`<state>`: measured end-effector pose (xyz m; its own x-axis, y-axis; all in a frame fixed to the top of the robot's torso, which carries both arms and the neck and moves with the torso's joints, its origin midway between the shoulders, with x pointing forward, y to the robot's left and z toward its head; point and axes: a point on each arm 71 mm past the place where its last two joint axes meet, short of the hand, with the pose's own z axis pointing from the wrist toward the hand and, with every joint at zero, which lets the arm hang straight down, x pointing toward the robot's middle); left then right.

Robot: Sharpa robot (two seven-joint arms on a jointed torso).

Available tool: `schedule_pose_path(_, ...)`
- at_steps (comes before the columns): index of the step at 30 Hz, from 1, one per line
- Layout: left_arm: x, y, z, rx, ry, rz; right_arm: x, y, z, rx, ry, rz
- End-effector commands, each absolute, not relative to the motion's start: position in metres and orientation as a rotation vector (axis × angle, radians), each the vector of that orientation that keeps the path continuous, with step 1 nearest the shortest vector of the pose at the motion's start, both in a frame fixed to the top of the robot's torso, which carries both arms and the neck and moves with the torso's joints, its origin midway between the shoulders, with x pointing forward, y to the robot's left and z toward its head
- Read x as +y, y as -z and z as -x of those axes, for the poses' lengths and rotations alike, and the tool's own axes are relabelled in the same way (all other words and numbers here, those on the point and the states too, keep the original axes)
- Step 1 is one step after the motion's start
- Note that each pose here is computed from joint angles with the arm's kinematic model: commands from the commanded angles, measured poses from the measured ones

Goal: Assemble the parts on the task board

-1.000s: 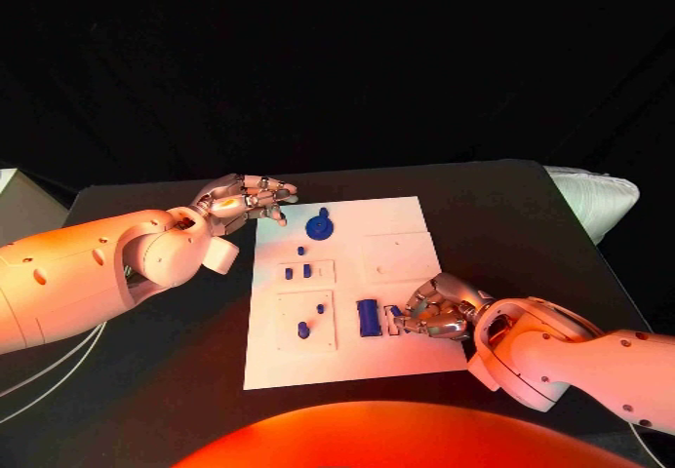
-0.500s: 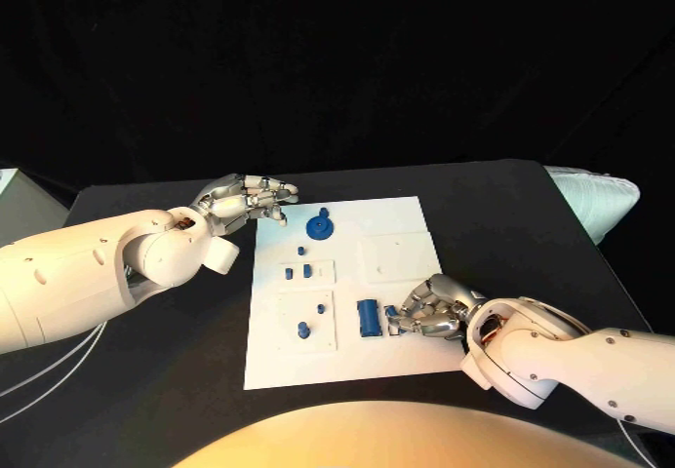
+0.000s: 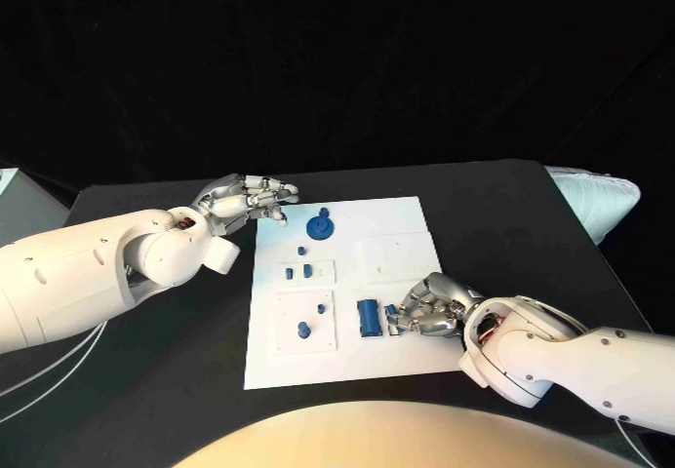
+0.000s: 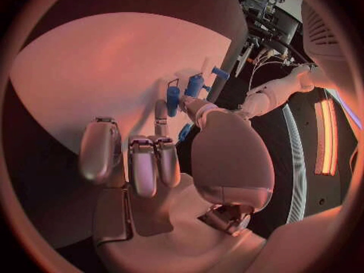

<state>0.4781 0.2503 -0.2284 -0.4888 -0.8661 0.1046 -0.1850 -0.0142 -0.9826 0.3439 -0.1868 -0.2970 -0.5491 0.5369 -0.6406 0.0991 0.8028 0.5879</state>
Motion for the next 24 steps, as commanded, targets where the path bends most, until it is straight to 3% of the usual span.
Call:
schedule_pose_path(1,0.2486,0.2275,-0.4774,1.705,1.566,1.086,-0.1831,0.2963,-0.3428,2.095,-0.633,-0.432)
schedule_pose_path(24,0.2490,0.2278,-0.4774,1.709,1.565,1.087,-0.1828,0.2953,-0.3405,2.102,-0.648,-0.411)
